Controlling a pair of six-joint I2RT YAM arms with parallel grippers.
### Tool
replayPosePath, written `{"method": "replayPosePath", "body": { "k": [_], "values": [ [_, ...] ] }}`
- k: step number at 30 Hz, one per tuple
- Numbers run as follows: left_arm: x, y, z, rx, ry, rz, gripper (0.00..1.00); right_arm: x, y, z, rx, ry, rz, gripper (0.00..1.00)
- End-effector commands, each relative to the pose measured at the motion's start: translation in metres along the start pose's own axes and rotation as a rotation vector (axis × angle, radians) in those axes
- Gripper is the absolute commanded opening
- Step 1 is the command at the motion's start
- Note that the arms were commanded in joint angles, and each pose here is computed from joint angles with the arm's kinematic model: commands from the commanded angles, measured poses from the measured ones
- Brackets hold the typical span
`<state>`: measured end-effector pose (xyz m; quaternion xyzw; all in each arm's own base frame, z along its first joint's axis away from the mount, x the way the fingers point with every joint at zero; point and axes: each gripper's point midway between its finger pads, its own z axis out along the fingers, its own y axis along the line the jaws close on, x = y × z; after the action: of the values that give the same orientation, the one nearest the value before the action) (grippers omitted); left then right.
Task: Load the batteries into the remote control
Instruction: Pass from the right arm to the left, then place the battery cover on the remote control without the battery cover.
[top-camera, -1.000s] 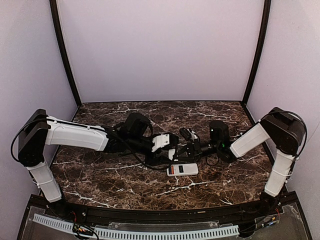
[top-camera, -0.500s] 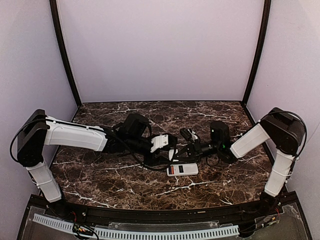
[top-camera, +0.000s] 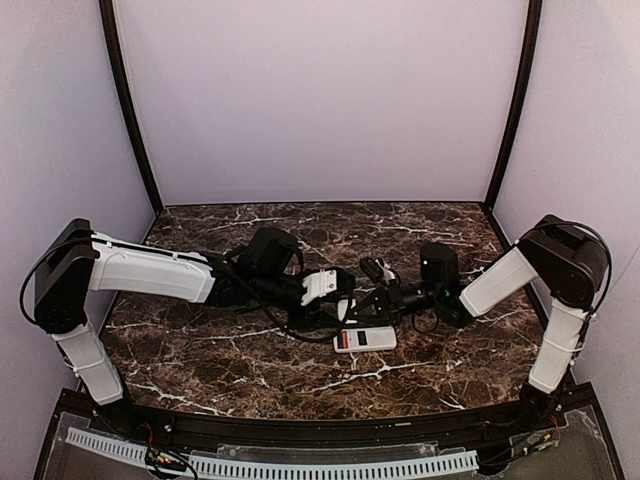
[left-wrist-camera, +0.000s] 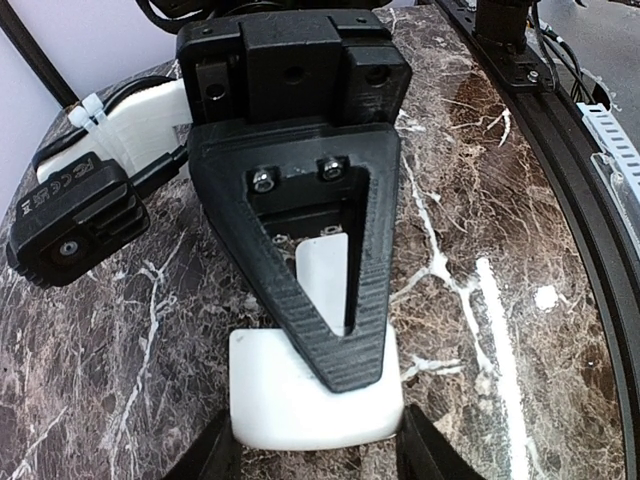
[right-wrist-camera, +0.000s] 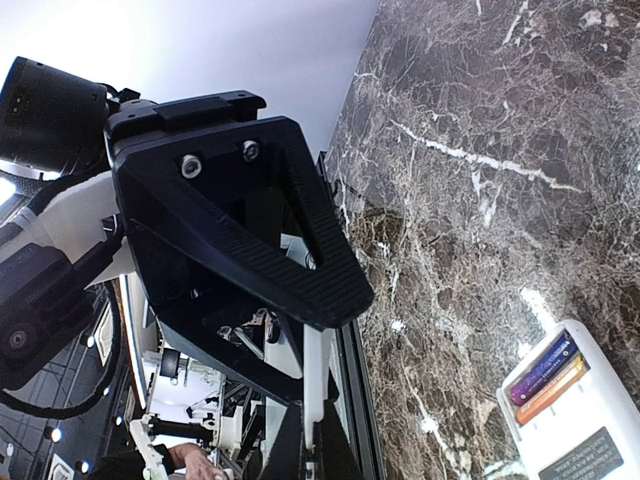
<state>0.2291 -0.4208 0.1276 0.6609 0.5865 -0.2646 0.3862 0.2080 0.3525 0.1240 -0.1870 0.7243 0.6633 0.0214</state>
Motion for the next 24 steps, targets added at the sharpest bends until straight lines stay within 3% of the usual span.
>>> {"method": "replayPosePath", "body": {
  "k": [1,5,9,14,24],
  "values": [
    [-0.011,0.001,-0.009,-0.010,-0.016,0.017,0.34,0.000,-0.001,-0.001,-0.010,0.009,0.002,0.03],
    [-0.004,-0.001,-0.006,-0.001,0.003,-0.002,0.30,0.000,-0.003,-0.003,-0.005,0.007,0.007,0.33],
    [0.007,-0.007,-0.004,0.019,0.020,-0.039,0.30,-0.003,-0.010,-0.014,0.030,-0.021,0.013,0.45],
    [0.025,-0.011,0.003,0.043,0.056,-0.089,0.29,-0.006,-0.022,-0.026,0.106,-0.050,0.007,0.44],
    [0.055,-0.020,0.018,0.086,0.141,-0.144,0.30,-0.010,-0.025,-0.027,0.153,-0.045,-0.022,0.25]
  ]
}}
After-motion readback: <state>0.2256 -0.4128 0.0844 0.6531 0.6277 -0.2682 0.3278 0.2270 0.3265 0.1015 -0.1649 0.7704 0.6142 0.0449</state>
